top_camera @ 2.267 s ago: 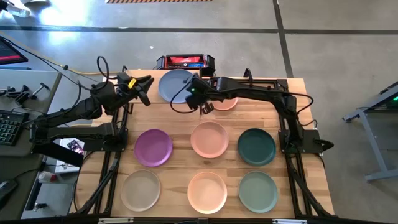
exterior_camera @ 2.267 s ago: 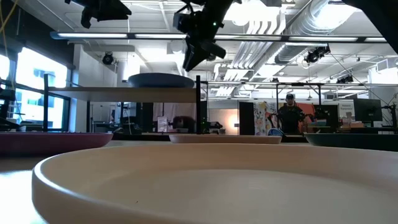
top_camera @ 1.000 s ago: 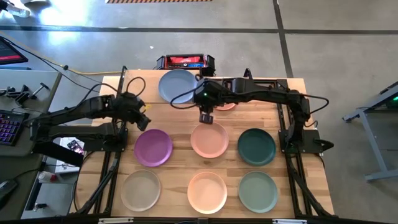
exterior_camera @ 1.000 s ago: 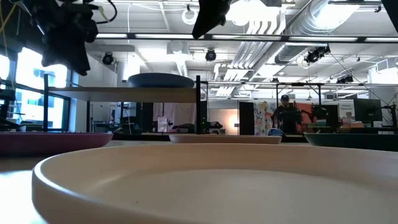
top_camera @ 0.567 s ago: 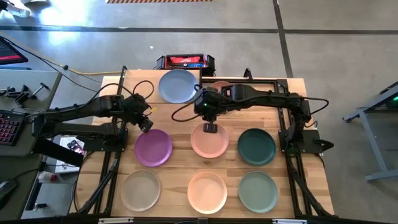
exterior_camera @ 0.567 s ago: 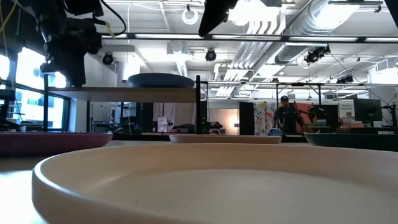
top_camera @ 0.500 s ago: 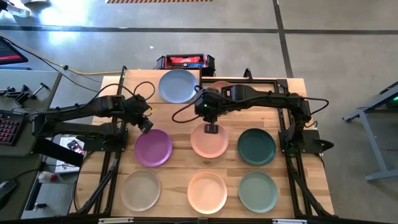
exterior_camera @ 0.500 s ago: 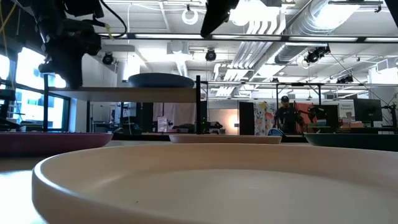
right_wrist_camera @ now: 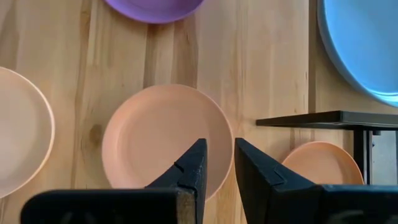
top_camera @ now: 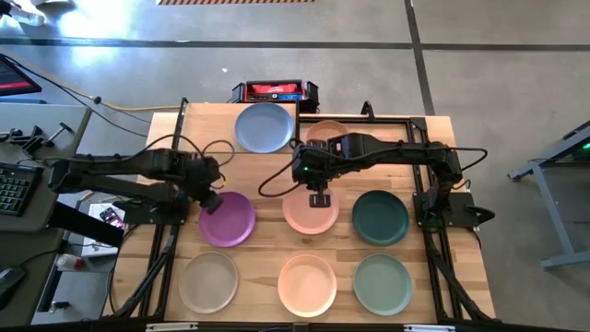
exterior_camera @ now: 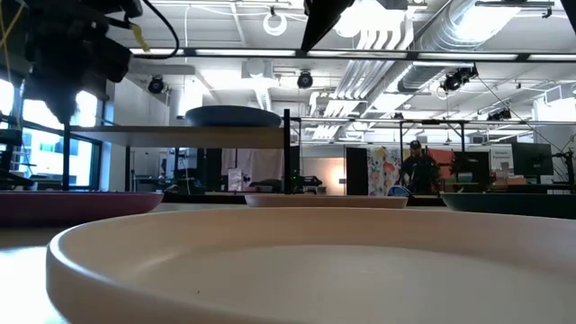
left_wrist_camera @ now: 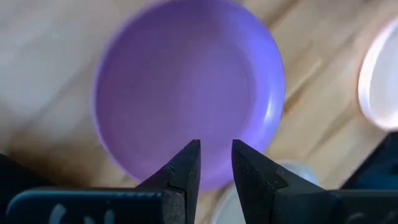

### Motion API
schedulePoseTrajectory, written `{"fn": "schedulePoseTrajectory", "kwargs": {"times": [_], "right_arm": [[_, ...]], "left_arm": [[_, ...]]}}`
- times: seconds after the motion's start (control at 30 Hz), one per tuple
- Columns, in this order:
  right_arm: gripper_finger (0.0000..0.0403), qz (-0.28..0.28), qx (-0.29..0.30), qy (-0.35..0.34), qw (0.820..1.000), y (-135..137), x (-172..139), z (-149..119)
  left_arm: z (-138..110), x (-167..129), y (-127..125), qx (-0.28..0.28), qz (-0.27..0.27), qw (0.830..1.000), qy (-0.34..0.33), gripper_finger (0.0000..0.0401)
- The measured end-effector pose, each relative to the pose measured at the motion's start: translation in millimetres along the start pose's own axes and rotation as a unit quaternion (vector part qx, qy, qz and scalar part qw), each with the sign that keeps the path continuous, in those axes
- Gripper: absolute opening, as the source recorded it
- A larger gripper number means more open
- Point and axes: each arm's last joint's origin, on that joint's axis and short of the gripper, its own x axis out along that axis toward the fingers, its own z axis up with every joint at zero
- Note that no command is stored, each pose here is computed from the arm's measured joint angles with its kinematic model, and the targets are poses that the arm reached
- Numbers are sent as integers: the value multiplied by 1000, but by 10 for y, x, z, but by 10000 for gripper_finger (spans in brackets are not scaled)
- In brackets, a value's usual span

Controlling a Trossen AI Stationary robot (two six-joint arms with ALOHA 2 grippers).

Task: Place and stack plates onto a shelf
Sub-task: Stack the purple plate on top of the the light blue plate on the shelf

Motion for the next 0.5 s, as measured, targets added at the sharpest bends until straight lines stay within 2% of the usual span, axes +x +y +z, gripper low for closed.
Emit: {"fn": "schedulePoseTrajectory", "kwargs": {"times": [0.2,0.5], "right_arm": [[60,2,-4,1,1000,38,-5,1],[60,5,29,1,1000,57,-8,3]], "left_arm": [[-180,37,-148,36,-9,999,27,78],[-373,119,-506,97,-73,993,-9,78]]}}
